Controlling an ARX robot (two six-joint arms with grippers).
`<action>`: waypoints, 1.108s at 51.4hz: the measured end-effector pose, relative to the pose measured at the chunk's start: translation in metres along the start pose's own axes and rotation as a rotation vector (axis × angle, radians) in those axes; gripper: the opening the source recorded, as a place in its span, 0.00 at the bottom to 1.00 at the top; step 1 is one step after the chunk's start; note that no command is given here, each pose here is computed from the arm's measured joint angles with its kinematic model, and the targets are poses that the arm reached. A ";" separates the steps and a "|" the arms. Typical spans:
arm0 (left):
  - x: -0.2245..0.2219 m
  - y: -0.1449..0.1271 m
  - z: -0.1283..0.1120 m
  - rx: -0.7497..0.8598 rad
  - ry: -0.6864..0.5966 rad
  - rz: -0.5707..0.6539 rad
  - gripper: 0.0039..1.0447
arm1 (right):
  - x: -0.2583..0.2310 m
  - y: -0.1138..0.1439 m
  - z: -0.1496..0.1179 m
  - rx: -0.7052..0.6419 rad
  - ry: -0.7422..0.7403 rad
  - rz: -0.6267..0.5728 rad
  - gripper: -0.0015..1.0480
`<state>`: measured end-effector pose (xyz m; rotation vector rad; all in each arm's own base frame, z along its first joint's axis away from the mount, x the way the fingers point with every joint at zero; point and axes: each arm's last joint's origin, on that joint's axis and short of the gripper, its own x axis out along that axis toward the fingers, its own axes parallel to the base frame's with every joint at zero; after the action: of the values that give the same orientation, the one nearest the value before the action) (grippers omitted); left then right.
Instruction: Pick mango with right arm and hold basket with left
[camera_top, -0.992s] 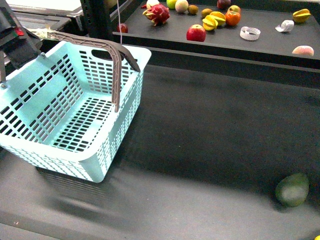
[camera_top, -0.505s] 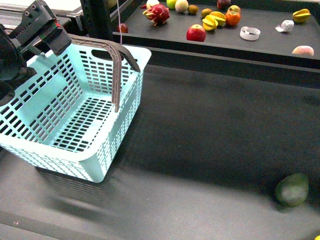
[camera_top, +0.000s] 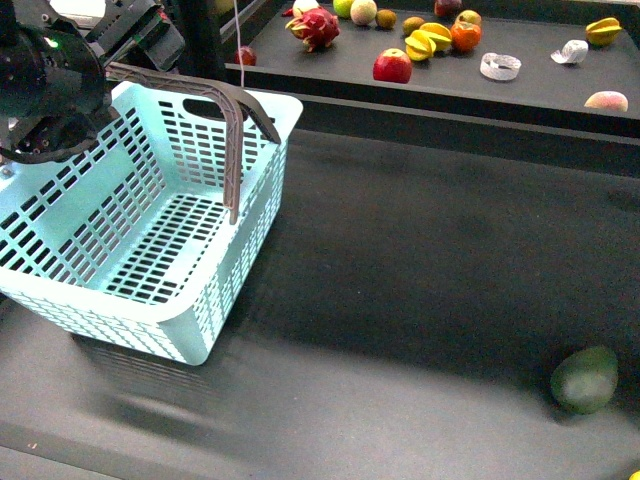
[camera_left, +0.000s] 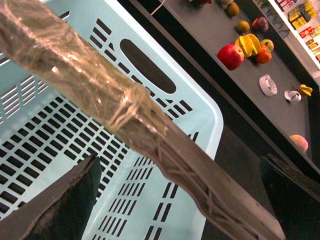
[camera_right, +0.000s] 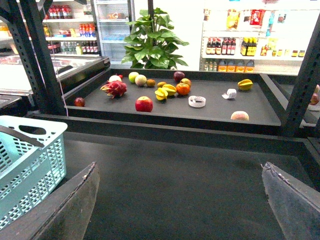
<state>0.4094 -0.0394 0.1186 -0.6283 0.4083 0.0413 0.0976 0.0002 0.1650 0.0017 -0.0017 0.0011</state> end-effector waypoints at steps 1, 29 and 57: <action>0.002 -0.001 0.001 0.000 -0.001 -0.001 0.95 | 0.000 0.000 0.000 0.000 0.000 0.000 0.92; 0.034 -0.009 -0.004 -0.002 0.020 0.025 0.62 | 0.000 0.000 0.000 0.000 0.000 0.000 0.92; 0.011 -0.010 -0.007 0.006 0.083 0.020 0.10 | 0.000 0.000 0.000 0.000 0.000 0.000 0.92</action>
<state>0.4184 -0.0522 0.1145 -0.6218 0.4949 0.0330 0.0976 0.0002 0.1650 0.0017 -0.0017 0.0011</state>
